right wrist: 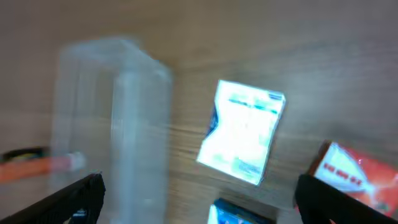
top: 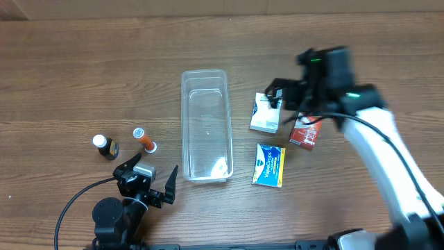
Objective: Pack container
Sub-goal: 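Reach the right gripper to the white Hansaplast box and grasp it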
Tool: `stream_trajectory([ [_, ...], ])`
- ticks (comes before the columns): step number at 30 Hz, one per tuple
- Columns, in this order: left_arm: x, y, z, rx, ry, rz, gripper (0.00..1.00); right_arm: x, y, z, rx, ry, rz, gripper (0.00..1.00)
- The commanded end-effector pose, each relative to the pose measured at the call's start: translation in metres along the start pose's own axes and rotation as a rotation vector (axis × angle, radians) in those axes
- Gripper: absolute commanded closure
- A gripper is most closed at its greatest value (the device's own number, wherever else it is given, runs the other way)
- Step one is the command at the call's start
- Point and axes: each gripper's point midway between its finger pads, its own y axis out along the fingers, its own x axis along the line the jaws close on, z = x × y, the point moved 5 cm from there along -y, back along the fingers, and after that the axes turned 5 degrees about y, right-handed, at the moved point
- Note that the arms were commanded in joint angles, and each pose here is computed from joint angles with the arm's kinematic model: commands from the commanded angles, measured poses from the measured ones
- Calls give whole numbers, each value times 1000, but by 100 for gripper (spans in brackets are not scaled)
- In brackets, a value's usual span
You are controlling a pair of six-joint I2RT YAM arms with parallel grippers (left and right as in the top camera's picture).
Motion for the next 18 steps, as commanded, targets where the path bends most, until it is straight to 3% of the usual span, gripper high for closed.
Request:
stream_trajectory([
  [1, 0, 0, 0, -7, 20, 5, 0, -8, 45, 1, -14, 145, 208, 0],
  [3, 0, 0, 0, -7, 20, 5, 0, -20, 77, 10, 33, 232, 278, 0],
  [7, 0, 0, 0, -7, 20, 5, 0, -32, 123, 16, 76, 218, 305, 0],
  [12, 0, 0, 0, -7, 20, 5, 0, -23, 145, 24, 86, 139, 296, 0],
  [16, 0, 0, 0, -7, 20, 5, 0, -44, 162, 31, 85, 155, 408, 0],
  [18, 0, 0, 0, -7, 20, 5, 0, -42, 156, 26, 64, 147, 428, 7],
])
